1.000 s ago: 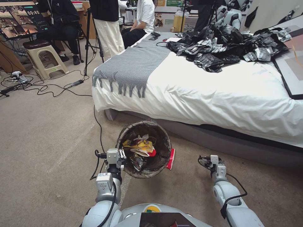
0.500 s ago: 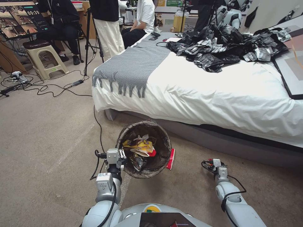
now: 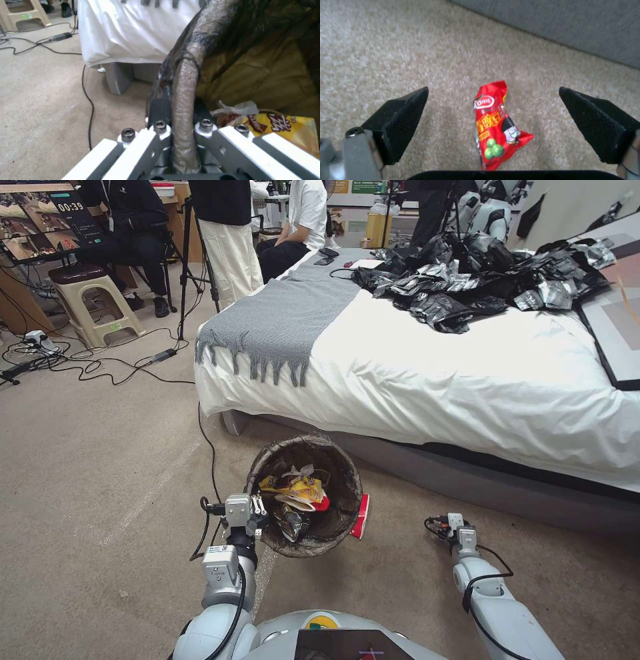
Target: Pick up the trash bin, then pick up the garbage from the floor and place it into the trash bin.
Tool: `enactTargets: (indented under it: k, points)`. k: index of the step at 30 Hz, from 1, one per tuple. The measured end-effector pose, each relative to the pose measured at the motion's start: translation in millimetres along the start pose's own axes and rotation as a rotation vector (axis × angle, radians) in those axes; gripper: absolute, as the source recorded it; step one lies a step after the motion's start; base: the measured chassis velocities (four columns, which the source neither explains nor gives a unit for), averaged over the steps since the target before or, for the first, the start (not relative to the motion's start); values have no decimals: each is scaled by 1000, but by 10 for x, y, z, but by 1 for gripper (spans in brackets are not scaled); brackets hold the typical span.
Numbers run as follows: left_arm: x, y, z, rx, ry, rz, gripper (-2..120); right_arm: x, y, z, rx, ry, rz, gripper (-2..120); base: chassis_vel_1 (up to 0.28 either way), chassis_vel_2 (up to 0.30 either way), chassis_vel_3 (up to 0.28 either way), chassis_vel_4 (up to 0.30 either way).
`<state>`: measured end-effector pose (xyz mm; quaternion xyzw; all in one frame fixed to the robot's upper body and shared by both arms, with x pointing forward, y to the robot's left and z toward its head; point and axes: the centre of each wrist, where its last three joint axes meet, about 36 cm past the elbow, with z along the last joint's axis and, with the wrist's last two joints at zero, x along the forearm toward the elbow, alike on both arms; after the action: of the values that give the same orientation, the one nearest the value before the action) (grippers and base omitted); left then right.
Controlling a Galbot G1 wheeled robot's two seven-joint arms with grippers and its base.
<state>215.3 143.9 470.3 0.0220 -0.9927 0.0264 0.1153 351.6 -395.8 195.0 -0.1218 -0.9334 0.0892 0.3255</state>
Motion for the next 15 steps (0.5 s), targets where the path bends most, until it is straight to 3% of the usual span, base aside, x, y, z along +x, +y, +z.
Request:
enactTargets:
  k: [15]
  points:
    - [0, 0, 0, 0, 0, 0, 0, -208, -12, 236, 4, 62, 22, 92, 0, 0, 0, 0]
